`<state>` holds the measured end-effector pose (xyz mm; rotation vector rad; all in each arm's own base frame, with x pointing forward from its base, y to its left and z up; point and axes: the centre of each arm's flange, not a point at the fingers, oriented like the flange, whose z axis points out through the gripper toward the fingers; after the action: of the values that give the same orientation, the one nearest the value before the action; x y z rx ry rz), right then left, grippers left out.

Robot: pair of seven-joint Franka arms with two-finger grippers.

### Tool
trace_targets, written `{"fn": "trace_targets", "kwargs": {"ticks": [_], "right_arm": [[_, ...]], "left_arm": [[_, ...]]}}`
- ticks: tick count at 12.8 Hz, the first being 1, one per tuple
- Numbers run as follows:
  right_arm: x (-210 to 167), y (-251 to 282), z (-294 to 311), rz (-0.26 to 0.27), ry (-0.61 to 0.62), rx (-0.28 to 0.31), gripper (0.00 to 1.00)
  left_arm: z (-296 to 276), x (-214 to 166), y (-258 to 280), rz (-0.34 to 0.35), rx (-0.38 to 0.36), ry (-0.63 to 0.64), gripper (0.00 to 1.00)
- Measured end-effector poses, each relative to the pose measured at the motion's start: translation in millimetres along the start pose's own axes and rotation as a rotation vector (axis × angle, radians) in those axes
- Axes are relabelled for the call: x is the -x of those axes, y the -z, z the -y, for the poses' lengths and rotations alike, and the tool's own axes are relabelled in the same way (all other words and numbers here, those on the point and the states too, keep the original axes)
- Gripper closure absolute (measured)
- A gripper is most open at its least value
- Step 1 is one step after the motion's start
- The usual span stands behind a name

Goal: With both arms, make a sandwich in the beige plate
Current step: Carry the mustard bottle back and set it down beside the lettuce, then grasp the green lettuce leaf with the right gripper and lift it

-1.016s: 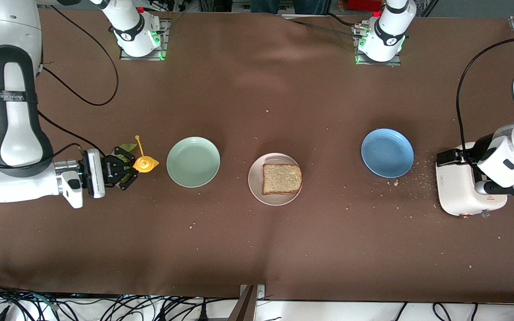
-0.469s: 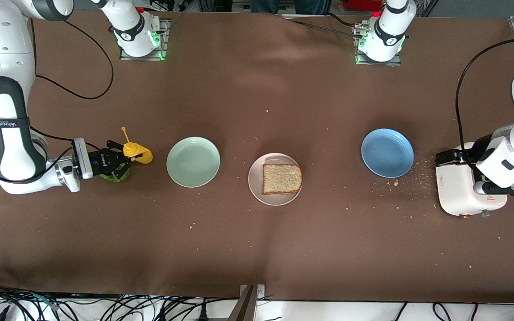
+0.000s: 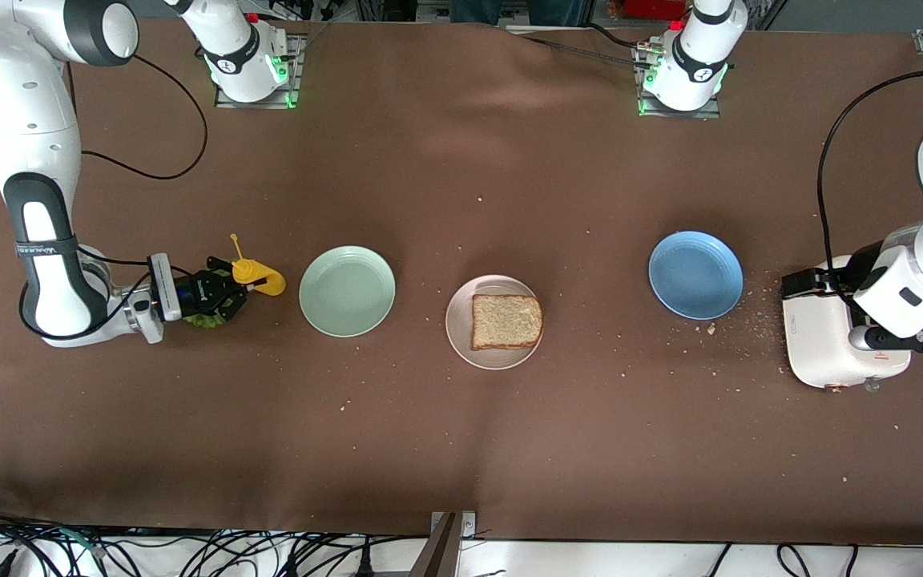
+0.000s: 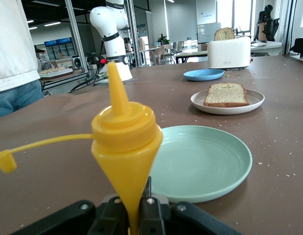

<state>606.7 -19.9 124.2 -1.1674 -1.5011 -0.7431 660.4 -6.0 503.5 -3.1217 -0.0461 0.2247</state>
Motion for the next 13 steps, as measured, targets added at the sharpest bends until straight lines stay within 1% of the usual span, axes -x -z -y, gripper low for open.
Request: {"fn": "trace_targets", "kwargs": {"ticks": [2, 3, 4, 5, 6, 7, 8, 10, 11, 13], "right_arm": [[1, -1, -1, -0.006, -0.001, 0.005, 0.68], [0, 0, -2, -0.006, 0.001, 0.007, 0.54], [-1, 2, -2, -0.003, -0.003, 0.011, 0.43], [-3, 8, -3, 0.004, -0.020, 0.017, 0.33], [-7, 19, -2, 0.025, -0.047, 0.026, 0.22], [-16, 33, -1, 0.054, -0.083, 0.033, 0.07], [-29, 47, 0, 0.090, -0.130, 0.037, 0.01], [-61, 74, 4, 0.178, -0.249, 0.045, 0.02], [-75, 86, 6, 0.235, -0.321, 0.062, 0.02], [-95, 109, 9, 0.365, -0.484, 0.127, 0.02]], "left_arm": [[0, 0, 0, 0.000, 0.000, 0.000, 0.00], [0, 0, 0, 0.000, 0.000, 0.000, 0.00], [0, 0, 0, 0.000, 0.000, 0.000, 0.00], [0, 0, 0, 0.000, 0.000, 0.000, 0.00], [0, 0, 0, 0.001, 0.000, 0.000, 0.00], [0, 0, 0, 0.001, 0.000, 0.000, 0.00], [0, 0, -1, 0.001, 0.000, 0.000, 0.00], [0, 0, -1, 0.001, 0.000, 0.000, 0.00], [0, 0, -1, 0.002, 0.000, 0.000, 0.00], [0, 0, -1, 0.002, 0.000, -0.001, 0.00]]}}
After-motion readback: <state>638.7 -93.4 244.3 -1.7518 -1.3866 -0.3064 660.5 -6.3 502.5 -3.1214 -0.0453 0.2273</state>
